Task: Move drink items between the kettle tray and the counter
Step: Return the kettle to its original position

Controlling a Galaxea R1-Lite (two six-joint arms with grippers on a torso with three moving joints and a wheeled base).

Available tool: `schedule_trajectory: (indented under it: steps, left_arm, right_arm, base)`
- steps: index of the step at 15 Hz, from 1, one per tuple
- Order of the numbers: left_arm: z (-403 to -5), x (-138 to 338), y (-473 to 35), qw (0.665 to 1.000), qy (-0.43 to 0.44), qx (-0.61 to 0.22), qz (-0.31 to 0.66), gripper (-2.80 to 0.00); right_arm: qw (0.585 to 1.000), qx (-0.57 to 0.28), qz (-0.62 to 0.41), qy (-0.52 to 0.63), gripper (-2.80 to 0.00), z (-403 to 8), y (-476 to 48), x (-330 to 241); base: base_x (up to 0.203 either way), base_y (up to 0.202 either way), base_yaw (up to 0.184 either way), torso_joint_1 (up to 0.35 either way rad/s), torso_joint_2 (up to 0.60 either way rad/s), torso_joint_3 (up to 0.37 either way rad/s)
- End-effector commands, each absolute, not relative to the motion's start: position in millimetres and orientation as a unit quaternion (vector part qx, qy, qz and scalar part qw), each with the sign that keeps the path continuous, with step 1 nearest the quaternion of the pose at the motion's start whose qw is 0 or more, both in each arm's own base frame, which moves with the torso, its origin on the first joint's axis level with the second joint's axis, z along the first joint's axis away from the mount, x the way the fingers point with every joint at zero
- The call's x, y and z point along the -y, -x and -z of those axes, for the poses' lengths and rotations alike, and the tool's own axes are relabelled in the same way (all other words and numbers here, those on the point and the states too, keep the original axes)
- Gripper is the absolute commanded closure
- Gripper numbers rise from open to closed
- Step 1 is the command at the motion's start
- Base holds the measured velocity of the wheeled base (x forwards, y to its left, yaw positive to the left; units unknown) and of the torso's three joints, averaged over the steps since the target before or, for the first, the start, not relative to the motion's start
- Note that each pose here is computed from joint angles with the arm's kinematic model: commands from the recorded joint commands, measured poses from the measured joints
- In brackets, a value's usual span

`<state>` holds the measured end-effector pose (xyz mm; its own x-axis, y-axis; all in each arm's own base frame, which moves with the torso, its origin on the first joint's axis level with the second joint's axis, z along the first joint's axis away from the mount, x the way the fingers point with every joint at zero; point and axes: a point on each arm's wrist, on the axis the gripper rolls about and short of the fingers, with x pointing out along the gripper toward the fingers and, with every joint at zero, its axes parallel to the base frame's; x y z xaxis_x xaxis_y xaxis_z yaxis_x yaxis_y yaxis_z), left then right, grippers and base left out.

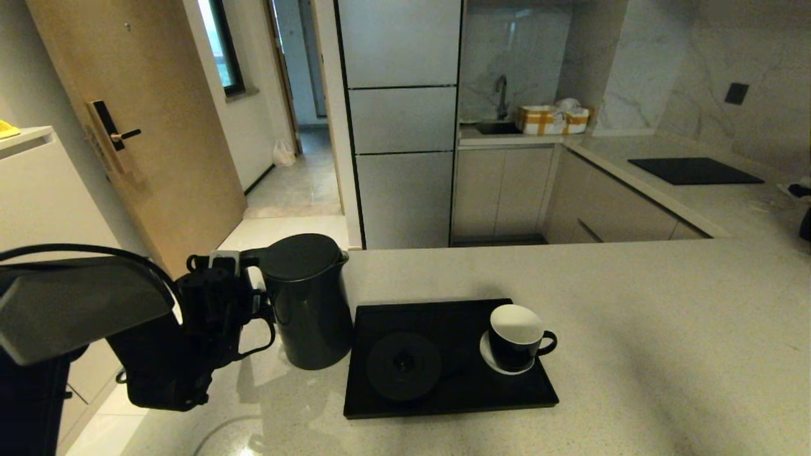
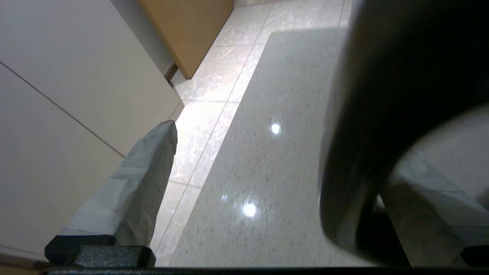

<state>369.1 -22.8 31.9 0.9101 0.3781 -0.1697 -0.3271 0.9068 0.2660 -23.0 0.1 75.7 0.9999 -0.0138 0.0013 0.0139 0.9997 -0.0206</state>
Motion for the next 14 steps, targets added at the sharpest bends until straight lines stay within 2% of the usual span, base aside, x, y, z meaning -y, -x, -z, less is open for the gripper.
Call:
schedule_trajectory:
  steps: [1, 4, 5, 11, 14]
  left_arm:
    - [-33.9, 23.2, -375.6, 0.971, -0.115, -0.104, -0.182, -2.8]
    - [-30.8, 24.4, -381.6, 0.971, -0.117, -0.109, -0.179, -2.8]
    - [-30.8, 24.4, -381.6, 0.971, -0.117, -0.109, -0.179, 0.0]
    - [-33.5, 24.8, -384.1, 0.971, -0.116, -0.105, -0.179, 0.0]
    - [-46.7, 31.9, -369.0, 0.974, -0.112, -0.1, -0.167, 0.0]
  right_arm:
    - [1.0, 0.001, 0.007, 0.011, 0.0, -75.7, 23.0, -0.1]
    - [1.0, 0.001, 0.007, 0.011, 0.0, -75.7, 23.0, -0.1]
    - [1.0, 0.001, 0.007, 0.011, 0.0, -75.7, 23.0, -0.1]
    - [1.0, 0.001, 0.007, 0.011, 0.0, -75.7, 23.0, -0.1]
    - [1.0, 0.001, 0.007, 0.011, 0.0, -75.7, 23.0, -0.1]
  base:
    - [0.0, 0.0, 0.0, 0.0, 0.0, 0.0]
    - [0.0, 0.0, 0.0, 0.0, 0.0, 0.0]
    - [0.0, 0.0, 0.0, 0.0, 0.0, 0.0]
    - [0.0, 0.0, 0.0, 0.0, 0.0, 0.0]
    - [0.0, 0.0, 0.0, 0.0, 0.0, 0.0]
